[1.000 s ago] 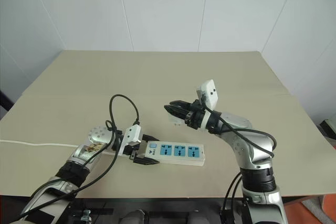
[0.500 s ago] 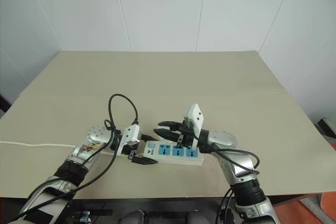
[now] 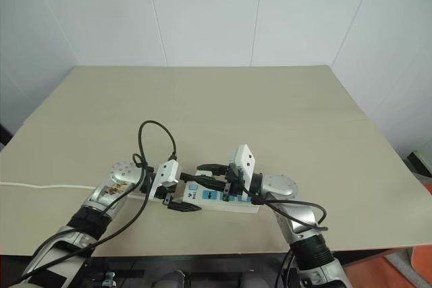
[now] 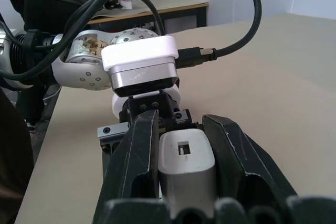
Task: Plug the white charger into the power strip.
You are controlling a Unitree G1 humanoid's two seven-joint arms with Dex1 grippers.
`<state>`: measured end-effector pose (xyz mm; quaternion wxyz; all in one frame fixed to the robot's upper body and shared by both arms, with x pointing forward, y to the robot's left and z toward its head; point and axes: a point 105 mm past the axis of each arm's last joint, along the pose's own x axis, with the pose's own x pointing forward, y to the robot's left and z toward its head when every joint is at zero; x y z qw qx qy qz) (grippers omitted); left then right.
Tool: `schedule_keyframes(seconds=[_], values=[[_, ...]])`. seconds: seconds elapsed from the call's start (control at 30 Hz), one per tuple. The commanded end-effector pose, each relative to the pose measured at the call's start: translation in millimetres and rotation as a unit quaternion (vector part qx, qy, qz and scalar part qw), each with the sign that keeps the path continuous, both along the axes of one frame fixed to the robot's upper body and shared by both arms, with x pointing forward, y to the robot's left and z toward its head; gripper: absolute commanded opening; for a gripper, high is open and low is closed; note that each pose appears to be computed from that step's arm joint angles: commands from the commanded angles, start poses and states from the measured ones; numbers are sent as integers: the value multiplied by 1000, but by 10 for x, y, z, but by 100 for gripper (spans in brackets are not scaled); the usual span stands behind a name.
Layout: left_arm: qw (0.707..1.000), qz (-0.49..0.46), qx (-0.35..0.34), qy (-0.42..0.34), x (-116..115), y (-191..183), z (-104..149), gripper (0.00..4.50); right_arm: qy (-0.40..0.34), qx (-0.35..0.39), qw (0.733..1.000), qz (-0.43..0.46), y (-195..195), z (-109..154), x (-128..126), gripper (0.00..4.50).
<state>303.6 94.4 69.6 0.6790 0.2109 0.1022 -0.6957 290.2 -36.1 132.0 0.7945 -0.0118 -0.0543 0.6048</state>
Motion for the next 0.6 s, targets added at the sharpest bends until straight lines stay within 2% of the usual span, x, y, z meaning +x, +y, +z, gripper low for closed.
schedule_keyframes(seconds=[0.03,0.6], values=[[998,3,56,30,-82,147,-220,331,-18,12,1000,-4,13,68,26,119],[998,3,59,30,-94,165,-220,331,-11,2,1000,-18,-15,-43,111,119]])
